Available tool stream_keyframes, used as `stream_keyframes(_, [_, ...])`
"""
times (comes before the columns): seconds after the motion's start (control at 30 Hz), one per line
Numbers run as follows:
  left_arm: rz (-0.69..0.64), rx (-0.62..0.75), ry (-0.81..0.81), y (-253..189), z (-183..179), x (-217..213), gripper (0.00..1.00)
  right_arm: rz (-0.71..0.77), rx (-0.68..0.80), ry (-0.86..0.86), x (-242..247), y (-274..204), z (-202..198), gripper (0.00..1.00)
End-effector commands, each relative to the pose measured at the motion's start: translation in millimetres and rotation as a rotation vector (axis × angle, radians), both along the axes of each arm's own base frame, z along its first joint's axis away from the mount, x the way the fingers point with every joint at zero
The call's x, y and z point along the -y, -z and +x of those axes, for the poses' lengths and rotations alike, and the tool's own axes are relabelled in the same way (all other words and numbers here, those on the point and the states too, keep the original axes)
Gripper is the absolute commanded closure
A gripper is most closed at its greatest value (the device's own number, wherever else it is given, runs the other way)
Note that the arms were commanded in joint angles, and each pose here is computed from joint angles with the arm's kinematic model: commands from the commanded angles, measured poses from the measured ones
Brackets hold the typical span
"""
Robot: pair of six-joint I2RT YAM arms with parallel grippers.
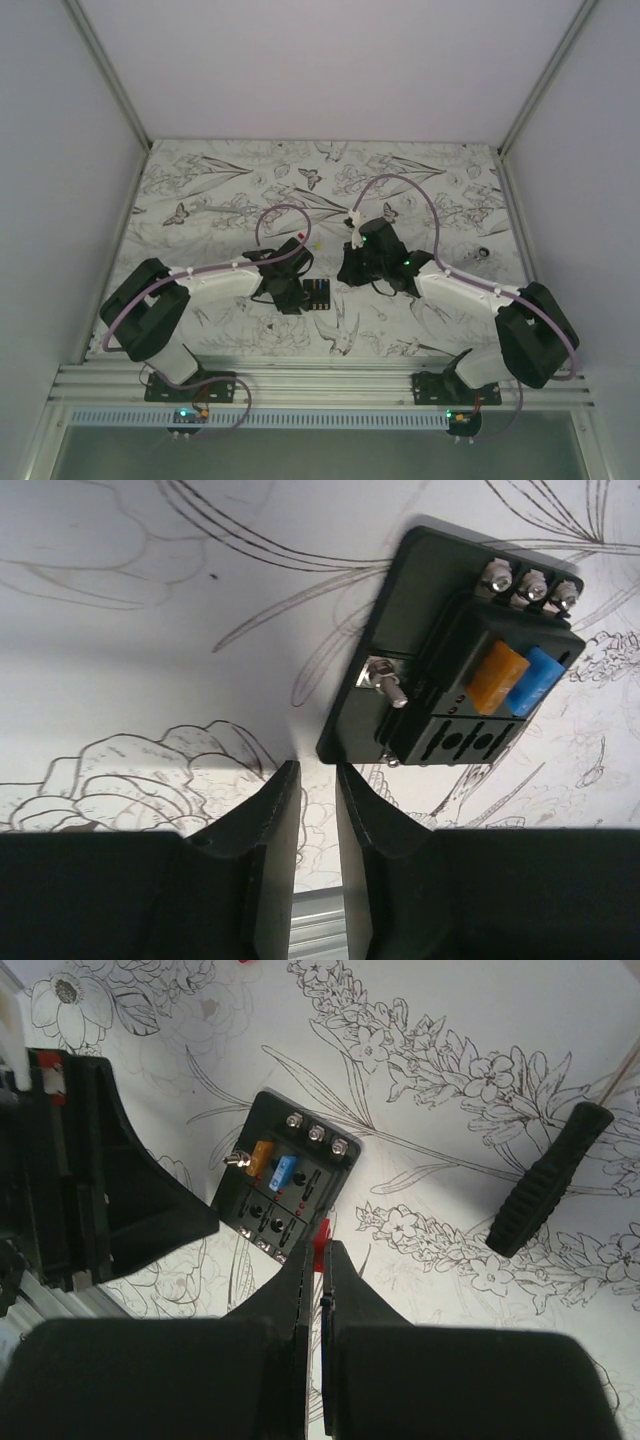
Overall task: Snap on the fuse box
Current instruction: Install the fuse at the fuse box base.
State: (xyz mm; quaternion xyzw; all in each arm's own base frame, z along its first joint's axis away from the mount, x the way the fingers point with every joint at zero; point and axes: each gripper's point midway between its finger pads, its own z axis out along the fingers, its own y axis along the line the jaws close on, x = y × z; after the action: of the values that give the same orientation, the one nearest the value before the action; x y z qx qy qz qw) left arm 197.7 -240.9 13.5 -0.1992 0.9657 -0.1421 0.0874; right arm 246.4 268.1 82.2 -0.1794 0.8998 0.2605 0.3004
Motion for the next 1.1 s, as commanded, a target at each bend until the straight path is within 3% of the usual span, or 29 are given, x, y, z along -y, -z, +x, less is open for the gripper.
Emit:
stream_keyframes(0.0, [0.006, -0.035, 0.016, 7.6, -5.3, 8.7, 0.76, 0.010, -0.003, -0.039, -9.4, -10.4, 6.2, 1.00])
stream_keyframes(0.53, [-0.031, -0.009, 0.062, 3.2, -7.4, 23.2, 0.76, -0.124, -0.155, -0.137, -16.9, 10.3, 4.9, 1.00])
stream_keyframes(0.7, [-0.021, 0.041, 0.047, -5.0, -5.5, -2.2, 0.69, -0.176, -0.210, -0.177, -20.7, 13.9, 7.3, 1.00])
stream_keyframes(1.07, [0.046, 0.127, 0.000, -23.1, 5.6, -72.8, 0.43, -0.230, -0.254, -0.192, -28.1, 17.4, 17.6, 1.00])
